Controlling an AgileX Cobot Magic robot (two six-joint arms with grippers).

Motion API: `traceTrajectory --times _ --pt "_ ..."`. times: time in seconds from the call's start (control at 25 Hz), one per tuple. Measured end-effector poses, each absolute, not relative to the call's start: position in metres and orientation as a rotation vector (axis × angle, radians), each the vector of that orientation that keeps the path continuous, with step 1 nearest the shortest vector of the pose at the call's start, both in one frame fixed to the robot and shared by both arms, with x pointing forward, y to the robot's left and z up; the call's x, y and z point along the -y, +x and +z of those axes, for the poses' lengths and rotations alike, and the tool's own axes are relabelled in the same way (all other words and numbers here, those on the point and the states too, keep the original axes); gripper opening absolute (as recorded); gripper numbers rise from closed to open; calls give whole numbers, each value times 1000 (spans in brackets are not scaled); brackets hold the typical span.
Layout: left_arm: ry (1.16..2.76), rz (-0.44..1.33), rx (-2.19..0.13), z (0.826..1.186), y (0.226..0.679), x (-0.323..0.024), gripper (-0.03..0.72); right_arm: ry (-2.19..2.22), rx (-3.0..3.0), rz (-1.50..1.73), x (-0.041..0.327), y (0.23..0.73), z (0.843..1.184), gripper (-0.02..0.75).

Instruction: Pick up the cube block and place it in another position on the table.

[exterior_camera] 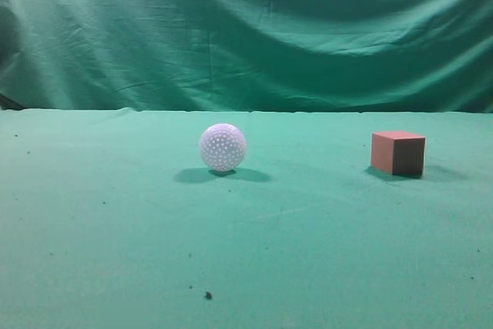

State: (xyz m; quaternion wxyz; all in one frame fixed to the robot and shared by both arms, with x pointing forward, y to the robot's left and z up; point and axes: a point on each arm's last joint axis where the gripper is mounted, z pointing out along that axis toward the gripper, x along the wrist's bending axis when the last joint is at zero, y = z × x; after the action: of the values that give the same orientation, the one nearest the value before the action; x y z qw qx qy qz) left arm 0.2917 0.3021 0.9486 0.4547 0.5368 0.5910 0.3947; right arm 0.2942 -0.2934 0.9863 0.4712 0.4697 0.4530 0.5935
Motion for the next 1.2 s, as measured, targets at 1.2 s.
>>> traceTrajectory --times 1.2 --pt "1325 974 -1458 949 292 -302 262 1420 -2355 861 225 402 1038 0"
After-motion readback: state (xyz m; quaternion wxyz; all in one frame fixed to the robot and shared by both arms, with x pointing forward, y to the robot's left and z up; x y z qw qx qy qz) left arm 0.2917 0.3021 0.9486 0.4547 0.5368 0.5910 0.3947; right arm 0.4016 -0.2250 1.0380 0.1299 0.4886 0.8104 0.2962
